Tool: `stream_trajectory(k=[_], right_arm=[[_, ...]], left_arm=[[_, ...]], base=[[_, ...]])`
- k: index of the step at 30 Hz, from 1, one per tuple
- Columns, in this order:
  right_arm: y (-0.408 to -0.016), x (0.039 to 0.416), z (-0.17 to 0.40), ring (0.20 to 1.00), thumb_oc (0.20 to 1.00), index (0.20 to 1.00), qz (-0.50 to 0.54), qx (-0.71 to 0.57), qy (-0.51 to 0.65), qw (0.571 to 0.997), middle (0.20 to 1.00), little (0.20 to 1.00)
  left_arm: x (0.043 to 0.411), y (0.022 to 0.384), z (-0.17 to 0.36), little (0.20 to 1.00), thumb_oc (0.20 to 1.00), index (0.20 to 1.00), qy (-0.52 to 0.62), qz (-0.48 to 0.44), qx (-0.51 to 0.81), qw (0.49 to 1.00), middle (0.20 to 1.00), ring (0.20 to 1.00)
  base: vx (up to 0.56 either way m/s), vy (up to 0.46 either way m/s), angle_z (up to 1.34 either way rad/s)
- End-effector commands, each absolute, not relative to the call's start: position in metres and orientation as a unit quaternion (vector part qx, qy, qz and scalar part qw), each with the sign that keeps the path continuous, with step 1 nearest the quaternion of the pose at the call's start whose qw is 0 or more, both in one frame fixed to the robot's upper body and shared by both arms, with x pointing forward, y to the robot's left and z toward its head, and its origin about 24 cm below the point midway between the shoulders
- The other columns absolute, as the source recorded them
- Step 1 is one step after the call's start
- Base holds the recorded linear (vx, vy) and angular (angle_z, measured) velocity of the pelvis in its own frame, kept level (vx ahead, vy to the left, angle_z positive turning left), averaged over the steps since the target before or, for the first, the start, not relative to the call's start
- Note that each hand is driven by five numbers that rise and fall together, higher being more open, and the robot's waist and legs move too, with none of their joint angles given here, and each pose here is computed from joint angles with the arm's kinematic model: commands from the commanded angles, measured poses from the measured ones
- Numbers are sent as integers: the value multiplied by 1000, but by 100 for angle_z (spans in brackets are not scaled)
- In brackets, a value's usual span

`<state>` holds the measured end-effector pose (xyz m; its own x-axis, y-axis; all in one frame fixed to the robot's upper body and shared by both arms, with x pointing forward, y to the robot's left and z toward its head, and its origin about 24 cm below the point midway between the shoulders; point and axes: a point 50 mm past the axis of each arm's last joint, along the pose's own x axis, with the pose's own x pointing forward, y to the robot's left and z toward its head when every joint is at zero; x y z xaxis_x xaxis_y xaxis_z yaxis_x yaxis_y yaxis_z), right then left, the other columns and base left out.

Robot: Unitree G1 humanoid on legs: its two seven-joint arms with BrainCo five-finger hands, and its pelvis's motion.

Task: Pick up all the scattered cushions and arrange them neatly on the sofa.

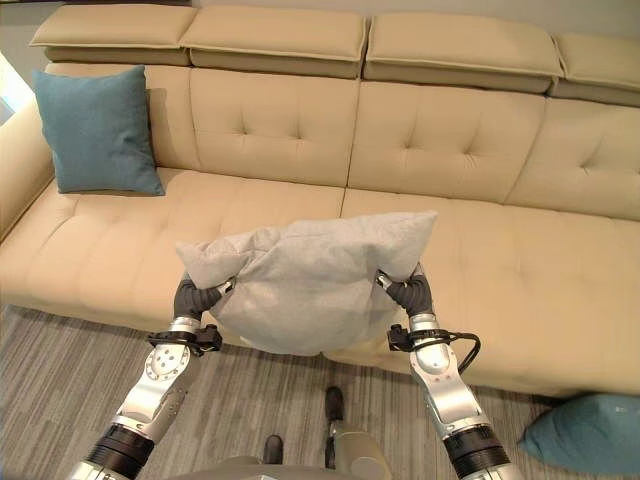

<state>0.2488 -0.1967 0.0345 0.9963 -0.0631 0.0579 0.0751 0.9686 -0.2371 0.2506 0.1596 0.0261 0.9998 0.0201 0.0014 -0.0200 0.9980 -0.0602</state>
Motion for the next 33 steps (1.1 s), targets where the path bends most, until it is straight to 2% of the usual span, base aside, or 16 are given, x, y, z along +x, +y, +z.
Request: stream_trajectory(k=[1, 9, 21, 27, 33], right_arm=[[-182, 254, 81, 200, 200, 200, -15, -78, -158, 984, 200, 200], [-187, 255, 82, 200, 200, 200, -25, -78, -155, 985, 200, 200], [-164, 263, 90, 200, 200, 200, 18, -63, -174, 983, 200, 200], [-169, 261, 88, 200, 200, 200, 6, -65, -171, 983, 200, 200], [-192, 253, 84, 200, 200, 200, -36, -79, -160, 983, 200, 200]], left_arm=[[262, 136, 69, 200, 200, 200, -111, -75, -43, 990, 200, 200], [261, 135, 70, 200, 200, 200, -111, -78, -46, 990, 200, 200], [260, 151, 78, 200, 200, 200, -129, -59, -31, 989, 200, 200], [260, 143, 77, 200, 200, 200, -131, -73, -34, 988, 200, 200], [262, 132, 76, 200, 200, 200, -126, -97, -44, 986, 200, 200]], base=[[89, -86, 21], [144, 92, 4], [97, 159, -45], [108, -23, -13], [78, -97, 60]])
